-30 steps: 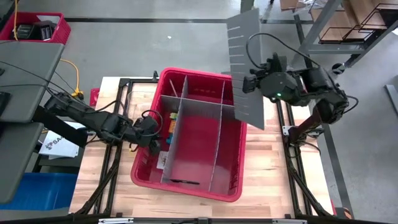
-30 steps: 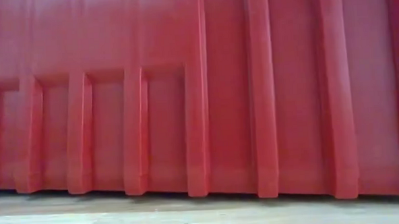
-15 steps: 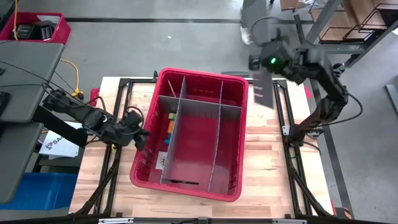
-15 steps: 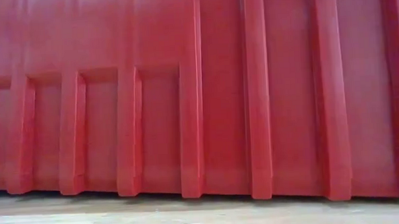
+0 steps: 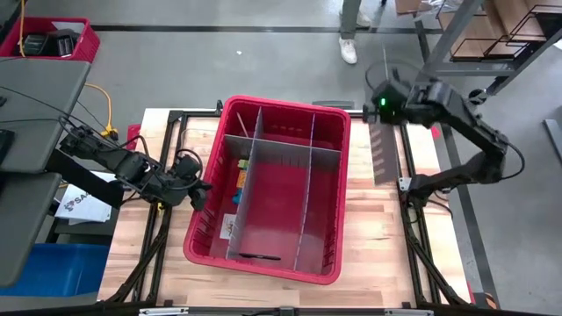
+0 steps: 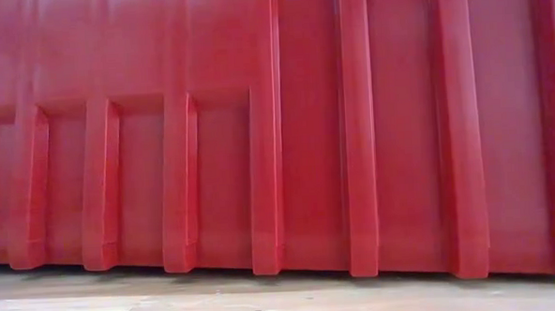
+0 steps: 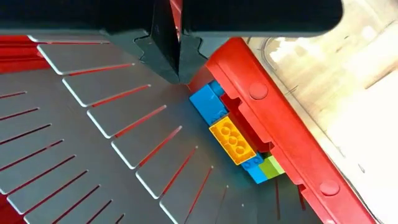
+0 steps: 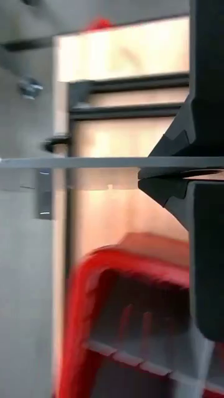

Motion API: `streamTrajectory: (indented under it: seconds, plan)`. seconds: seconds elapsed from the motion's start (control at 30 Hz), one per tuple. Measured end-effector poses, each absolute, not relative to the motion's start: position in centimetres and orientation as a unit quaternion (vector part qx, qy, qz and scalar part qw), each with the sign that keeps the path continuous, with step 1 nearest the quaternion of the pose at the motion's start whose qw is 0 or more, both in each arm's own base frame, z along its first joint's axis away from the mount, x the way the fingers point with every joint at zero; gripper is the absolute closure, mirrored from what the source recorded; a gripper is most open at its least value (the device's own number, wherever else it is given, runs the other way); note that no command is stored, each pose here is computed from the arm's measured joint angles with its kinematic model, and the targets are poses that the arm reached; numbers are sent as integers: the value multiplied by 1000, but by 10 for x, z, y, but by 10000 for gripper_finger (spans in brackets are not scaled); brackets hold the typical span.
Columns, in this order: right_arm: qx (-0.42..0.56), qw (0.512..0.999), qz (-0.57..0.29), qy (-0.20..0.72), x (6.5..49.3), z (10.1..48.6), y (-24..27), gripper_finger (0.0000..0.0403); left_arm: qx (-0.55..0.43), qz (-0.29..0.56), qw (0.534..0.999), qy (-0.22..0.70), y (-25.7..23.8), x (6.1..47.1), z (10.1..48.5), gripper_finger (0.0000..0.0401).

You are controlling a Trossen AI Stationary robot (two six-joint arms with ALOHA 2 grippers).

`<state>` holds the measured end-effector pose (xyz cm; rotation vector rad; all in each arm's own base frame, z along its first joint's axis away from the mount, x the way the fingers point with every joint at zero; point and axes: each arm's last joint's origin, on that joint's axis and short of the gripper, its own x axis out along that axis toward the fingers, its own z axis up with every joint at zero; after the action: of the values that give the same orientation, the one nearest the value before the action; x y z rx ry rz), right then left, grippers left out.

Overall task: Sort blocks
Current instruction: Break down the bin divider

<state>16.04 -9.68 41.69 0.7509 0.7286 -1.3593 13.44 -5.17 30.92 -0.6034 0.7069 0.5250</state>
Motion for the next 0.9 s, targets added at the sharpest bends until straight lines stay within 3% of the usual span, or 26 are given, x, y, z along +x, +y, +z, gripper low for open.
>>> streamTrajectory:
  seconds: [0.4, 0.7, 0.9]
  plan:
    - [471, 603, -548, 339, 134, 345, -34, 403, -307, 248, 860, 323, -53, 136, 311, 401]
    - [520, 597, -530, 304, 159, 284, -12, 403, -316, 243, 862, 313, -54, 138, 313, 401]
    - [549, 586, -534, 265, 164, 264, -5, 399, -330, 231, 865, 298, -55, 141, 316, 401]
